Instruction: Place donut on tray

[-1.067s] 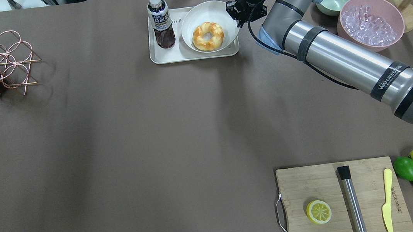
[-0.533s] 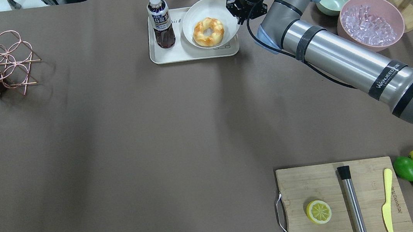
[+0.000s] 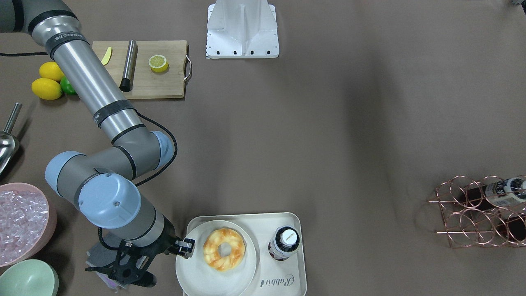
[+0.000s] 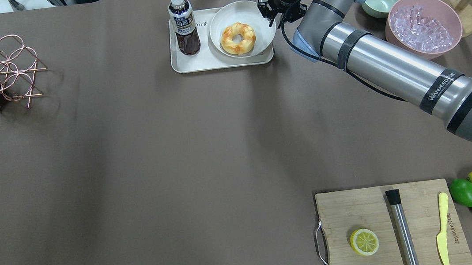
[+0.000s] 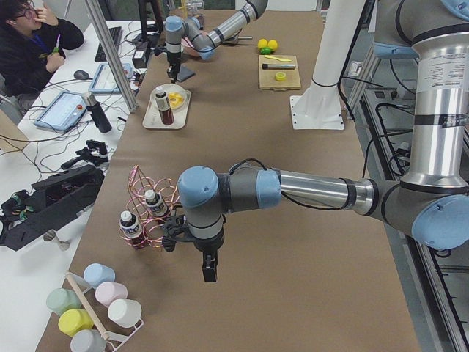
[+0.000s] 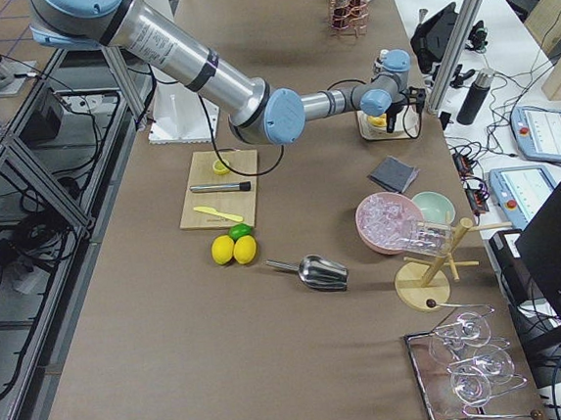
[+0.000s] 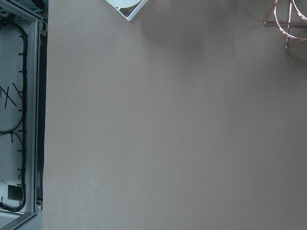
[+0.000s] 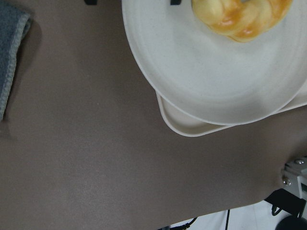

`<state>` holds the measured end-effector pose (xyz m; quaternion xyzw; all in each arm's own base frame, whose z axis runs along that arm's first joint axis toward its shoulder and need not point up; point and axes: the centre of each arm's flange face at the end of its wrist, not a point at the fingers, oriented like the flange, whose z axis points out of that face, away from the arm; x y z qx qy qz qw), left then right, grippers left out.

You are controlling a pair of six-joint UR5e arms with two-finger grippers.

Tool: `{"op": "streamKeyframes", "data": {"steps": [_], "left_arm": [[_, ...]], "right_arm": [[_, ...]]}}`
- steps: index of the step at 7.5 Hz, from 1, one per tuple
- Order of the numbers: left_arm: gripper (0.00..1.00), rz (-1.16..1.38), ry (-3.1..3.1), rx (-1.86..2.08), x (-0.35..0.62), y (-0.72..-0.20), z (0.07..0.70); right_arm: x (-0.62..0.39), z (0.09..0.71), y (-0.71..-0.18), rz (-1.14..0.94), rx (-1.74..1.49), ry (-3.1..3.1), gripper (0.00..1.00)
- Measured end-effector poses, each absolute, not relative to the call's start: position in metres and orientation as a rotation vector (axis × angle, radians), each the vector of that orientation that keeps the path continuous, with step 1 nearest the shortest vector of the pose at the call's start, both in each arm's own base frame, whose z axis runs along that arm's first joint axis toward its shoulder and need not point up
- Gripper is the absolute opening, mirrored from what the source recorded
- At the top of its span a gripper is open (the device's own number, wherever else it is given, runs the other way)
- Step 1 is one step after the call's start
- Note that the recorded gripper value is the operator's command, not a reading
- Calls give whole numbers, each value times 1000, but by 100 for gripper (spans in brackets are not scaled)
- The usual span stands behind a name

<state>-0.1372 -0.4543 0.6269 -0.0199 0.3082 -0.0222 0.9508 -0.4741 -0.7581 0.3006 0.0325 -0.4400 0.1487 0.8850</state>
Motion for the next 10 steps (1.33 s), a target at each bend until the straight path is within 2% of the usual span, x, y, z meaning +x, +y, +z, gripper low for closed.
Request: {"op": "streamKeyframes", "data": {"steps": [7, 10], "left_arm": [[98, -42, 624, -31, -138, -460, 621], [98, -45, 624, -36, -138, -457, 624]], "right_arm": [[-441, 286, -755, 296, 79, -987, 100], [-405, 305, -715, 257, 60, -1052, 100]]}}
